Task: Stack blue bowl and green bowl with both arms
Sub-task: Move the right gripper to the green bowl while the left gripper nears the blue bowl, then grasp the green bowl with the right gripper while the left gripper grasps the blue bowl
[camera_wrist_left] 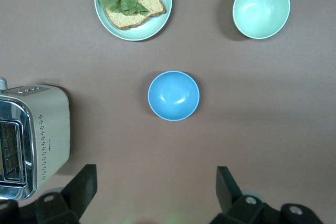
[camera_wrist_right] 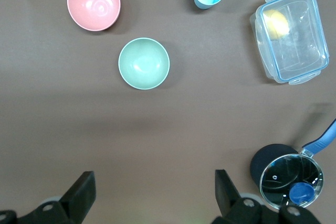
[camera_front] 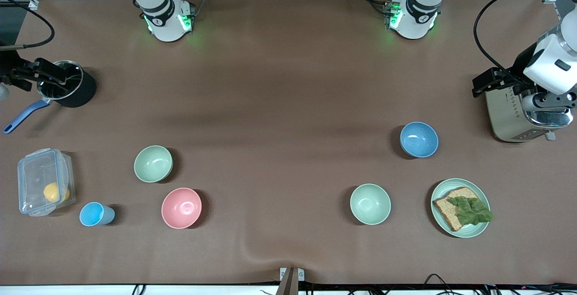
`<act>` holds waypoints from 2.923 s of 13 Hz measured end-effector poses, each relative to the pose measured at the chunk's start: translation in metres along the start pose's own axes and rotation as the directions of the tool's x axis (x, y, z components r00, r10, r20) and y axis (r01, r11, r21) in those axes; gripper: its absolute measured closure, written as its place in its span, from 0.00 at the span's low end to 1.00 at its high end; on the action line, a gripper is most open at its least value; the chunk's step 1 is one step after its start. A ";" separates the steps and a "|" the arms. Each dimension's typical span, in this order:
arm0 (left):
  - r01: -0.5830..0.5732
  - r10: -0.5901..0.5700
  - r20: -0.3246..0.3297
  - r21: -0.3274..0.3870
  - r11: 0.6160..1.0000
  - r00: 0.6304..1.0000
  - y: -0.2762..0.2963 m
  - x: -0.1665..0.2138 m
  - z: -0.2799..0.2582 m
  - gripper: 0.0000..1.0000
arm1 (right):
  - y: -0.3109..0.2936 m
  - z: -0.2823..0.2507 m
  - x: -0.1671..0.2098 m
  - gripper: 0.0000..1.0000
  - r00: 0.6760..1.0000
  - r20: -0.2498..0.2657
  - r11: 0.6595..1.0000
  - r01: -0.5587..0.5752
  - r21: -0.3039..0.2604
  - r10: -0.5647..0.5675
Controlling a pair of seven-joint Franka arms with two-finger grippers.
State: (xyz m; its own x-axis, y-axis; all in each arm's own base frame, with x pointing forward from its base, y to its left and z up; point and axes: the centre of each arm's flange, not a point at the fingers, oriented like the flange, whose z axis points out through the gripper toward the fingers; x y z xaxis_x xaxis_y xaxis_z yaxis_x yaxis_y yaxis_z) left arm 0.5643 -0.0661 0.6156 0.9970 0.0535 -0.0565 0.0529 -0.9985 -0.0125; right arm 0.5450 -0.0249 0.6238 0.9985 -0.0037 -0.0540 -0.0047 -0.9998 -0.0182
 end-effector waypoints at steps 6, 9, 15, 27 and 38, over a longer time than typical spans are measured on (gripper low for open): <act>0.011 -0.011 0.001 0.000 1.000 1.000 -0.006 0.001 0.000 0.00 | 0.000 0.001 0.001 0.00 1.000 0.001 1.000 0.000 0.000 0.000; 0.028 -0.028 0.049 0.003 1.000 0.998 -0.020 0.012 0.026 0.00 | -0.001 0.005 0.004 0.00 1.000 0.008 1.000 0.001 0.000 -0.001; 0.006 -0.008 0.044 0.046 0.999 0.999 -0.026 0.060 0.193 0.00 | 0.001 0.100 0.046 0.00 0.988 0.154 1.000 -0.001 -0.003 0.001; 0.007 -0.008 0.060 0.016 1.000 0.998 -0.041 0.037 0.367 0.09 | 0.030 0.386 0.145 0.00 0.987 0.161 0.984 -0.039 0.173 0.011; 0.012 -0.013 0.099 0.013 1.000 0.995 -0.045 0.031 0.393 0.58 | 0.020 0.414 0.148 0.95 0.992 0.126 0.986 -0.030 0.164 0.009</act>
State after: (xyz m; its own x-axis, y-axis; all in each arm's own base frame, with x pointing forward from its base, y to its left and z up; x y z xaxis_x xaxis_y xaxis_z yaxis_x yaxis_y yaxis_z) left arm 0.5698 -0.0160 0.2216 0.9856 0.0671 -0.1550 0.0637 -0.9976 -0.0265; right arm 0.6708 -0.0379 0.2021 0.9837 -0.0108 -0.1794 -0.0436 -0.9828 -0.1797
